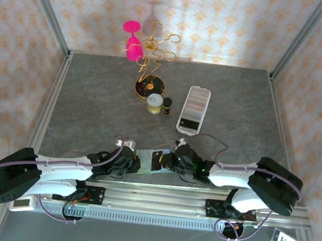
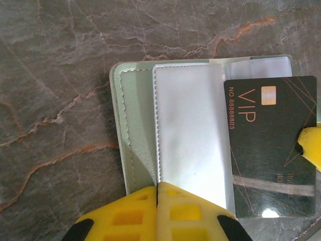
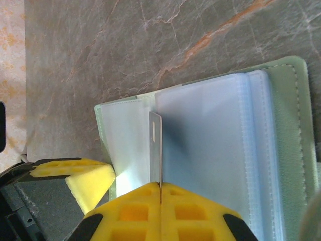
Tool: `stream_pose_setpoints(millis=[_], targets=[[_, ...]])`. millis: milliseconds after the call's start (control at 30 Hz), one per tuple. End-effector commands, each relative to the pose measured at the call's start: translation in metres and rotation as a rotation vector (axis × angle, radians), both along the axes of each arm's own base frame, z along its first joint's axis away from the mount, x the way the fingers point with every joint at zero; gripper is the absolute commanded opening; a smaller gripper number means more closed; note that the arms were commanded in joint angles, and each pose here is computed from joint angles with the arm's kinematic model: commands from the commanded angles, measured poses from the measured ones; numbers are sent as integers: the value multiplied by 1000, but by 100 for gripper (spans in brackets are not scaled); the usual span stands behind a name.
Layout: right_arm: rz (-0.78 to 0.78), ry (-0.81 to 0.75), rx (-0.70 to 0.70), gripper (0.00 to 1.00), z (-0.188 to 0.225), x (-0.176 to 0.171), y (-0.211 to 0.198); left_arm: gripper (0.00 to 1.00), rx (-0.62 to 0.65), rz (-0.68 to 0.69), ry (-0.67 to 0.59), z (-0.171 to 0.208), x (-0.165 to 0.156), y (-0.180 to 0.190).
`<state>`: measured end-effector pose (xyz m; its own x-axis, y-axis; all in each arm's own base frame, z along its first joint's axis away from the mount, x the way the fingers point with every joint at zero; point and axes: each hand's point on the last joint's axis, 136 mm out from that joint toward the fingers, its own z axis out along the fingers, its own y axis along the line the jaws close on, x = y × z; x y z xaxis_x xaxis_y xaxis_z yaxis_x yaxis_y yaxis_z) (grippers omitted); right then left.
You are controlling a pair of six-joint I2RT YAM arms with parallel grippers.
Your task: Put the credit cards into the card holder
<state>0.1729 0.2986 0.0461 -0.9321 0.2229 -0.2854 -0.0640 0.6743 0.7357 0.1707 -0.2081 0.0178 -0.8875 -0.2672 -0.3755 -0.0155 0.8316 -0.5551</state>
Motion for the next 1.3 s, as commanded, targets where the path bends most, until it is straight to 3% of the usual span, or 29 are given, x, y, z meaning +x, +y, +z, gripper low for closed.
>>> stream_pose_setpoints(millis=[0, 567, 1267], targets=[[10, 9, 29, 0, 2, -4, 5, 0, 36, 16, 13, -9, -5, 10], [-5, -1, 110, 0, 15, -1, 12, 0, 33, 25, 9, -9, -6, 14], [34, 50, 106, 0, 3, -5, 24, 0, 33, 29, 3, -9, -6, 15]])
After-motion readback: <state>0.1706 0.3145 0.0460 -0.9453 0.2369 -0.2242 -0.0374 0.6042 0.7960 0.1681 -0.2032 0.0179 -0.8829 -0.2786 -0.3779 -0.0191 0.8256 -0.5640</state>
